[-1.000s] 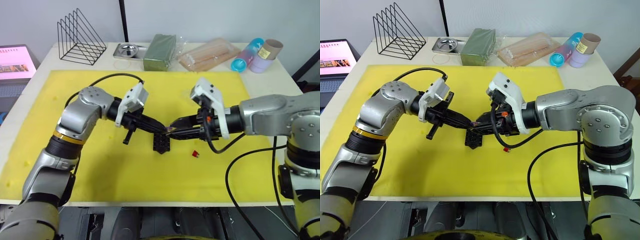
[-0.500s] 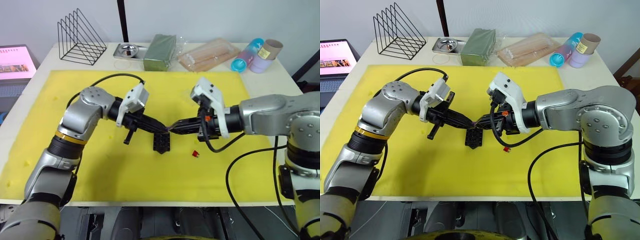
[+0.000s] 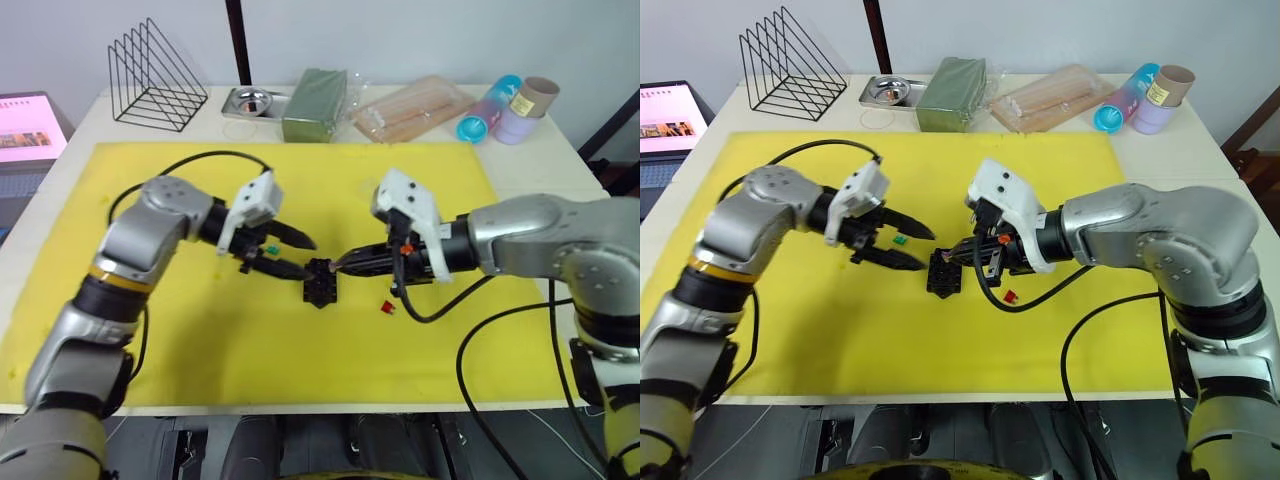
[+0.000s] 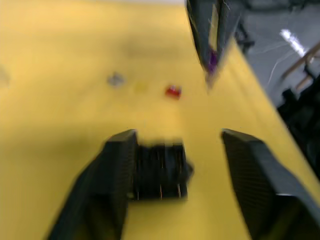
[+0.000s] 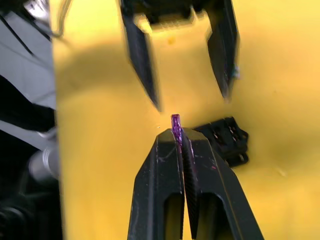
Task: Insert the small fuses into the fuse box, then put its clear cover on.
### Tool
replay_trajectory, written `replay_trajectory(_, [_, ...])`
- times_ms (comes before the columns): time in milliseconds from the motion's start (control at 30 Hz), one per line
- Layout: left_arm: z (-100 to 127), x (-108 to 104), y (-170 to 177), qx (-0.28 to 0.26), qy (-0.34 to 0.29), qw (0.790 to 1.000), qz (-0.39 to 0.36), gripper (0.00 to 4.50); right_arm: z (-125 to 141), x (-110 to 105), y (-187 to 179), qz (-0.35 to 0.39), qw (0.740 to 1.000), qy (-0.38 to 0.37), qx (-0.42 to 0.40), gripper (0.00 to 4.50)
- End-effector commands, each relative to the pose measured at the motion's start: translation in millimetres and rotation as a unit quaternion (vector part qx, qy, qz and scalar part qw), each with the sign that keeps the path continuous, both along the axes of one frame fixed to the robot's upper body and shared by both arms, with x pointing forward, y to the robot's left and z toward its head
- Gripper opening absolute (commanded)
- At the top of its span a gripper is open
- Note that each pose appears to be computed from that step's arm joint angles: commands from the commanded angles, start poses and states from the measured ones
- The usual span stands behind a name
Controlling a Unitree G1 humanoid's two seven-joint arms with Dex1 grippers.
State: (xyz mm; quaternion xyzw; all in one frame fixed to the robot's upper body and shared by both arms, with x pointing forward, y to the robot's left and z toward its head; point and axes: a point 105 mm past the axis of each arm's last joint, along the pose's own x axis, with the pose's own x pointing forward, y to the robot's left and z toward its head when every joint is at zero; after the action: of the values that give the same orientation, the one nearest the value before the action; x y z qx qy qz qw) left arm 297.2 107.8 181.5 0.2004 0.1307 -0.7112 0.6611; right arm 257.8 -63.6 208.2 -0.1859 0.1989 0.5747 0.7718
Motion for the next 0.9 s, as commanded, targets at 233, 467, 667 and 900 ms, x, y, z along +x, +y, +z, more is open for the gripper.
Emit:
replay_trajectory(233, [-23.3,-5.4,22.8,0.022,-0.02,0.999,0.034,4.46,-18.9,6.7,19.2,0.088,0.994,-0.07,0.001,0.0])
replay_trajectory(467, [-27.6,-0.9,7.9,0.007,-0.05,0.998,0.035,4.46,-32.4,11.7,16.7,0.092,0.992,-0.083,-0.012,0.0])
replay_trajectory(667, [-30.2,1.1,0.1,0.002,-0.058,0.998,0.03,4.46,-35.2,15.4,14.8,0.084,0.993,-0.083,-0.011,0.0])
replay_trajectory(900, [-33.4,0.4,-2.6,0.003,-0.061,0.998,0.025,4.46,-38.9,17.7,14.8,0.074,0.994,-0.082,-0.007,0.0])
